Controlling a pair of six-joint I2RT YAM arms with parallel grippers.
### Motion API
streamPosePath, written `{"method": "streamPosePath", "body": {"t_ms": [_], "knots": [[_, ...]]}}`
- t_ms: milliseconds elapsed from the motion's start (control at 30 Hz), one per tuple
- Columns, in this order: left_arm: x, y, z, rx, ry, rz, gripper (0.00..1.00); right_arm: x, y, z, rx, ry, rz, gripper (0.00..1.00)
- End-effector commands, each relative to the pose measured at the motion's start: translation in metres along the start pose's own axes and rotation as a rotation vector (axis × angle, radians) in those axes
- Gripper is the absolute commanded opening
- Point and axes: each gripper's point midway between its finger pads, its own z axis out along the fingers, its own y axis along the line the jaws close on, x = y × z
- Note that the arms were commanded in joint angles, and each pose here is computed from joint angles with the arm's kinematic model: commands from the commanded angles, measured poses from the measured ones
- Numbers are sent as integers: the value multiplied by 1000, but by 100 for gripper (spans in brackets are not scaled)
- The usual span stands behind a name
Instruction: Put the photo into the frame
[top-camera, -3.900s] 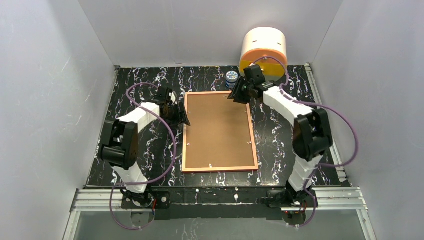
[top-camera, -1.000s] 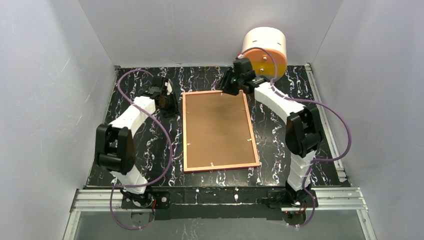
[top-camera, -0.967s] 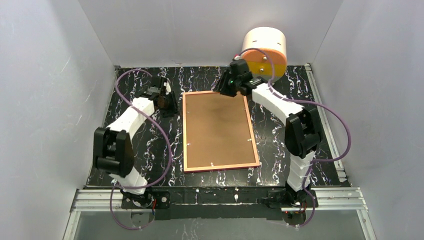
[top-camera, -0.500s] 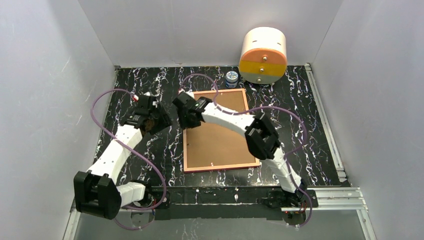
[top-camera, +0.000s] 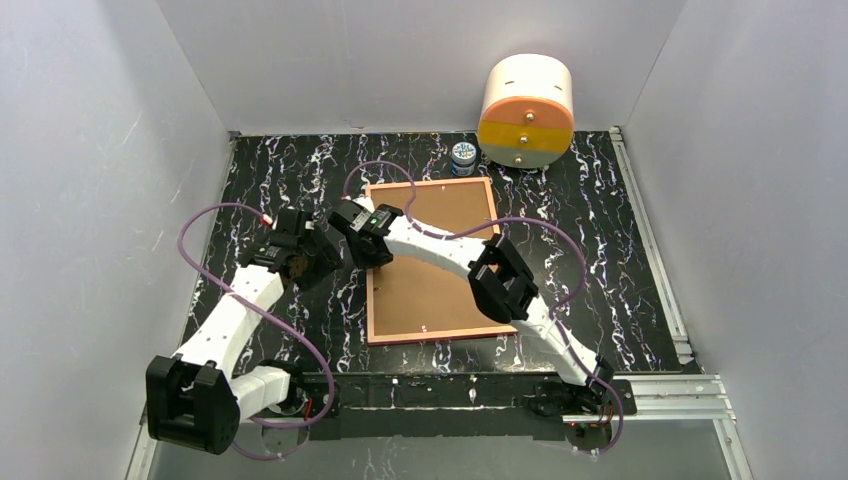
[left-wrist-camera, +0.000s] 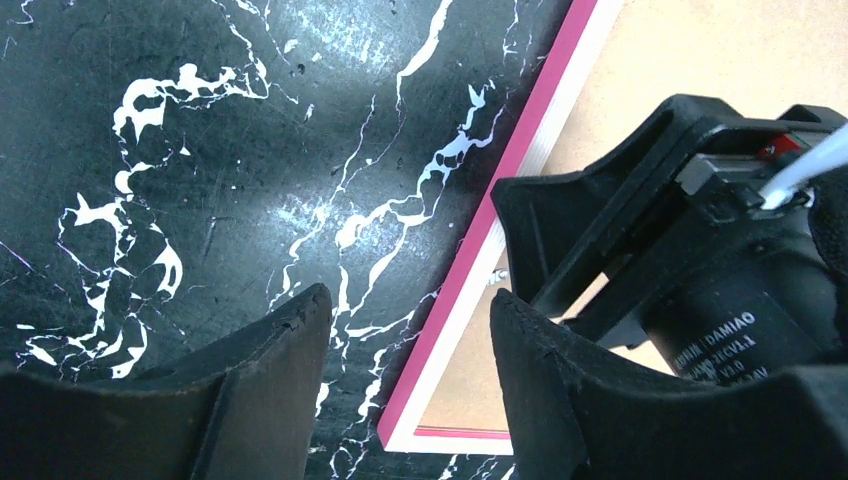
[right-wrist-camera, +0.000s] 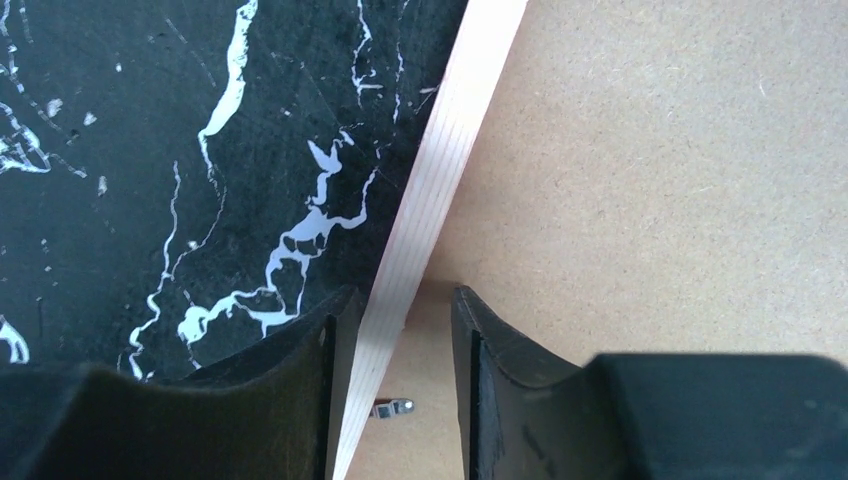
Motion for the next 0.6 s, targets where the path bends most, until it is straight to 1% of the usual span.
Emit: {"method": "streamPosePath", "body": {"t_ms": [0,67,133,233,300,367,400,467,500,567], "knots": [[6,11,-3,-30,0,-19,58,24,-15,20,106,60,-56,44],[10,16,-2,-47,13,-20,59,28,-17,23,125,70,-69,38],[20,23,0,-67,56,-20,59,31,-19,21,153,77,-84,35],[35,23,7,-45,118,-26,59,30,-24,13,184,71,-87,31],[44,14,10,8,163,-39,59,30,-26,6,188,71,-82,26],[48,7,11,49,184,-44,58,30,-27,-2,188,68,-71,20],[49,3,11,73,193,-43,58,30,-28,-7,186,67,-65,16],[54,-5,11,129,212,-38,58,29,-28,-17,169,72,-46,4],[58,-10,12,164,228,-37,58,29,-26,-22,150,80,-28,1],[74,-24,13,270,304,-53,59,26,-23,-33,107,87,18,1]]}}
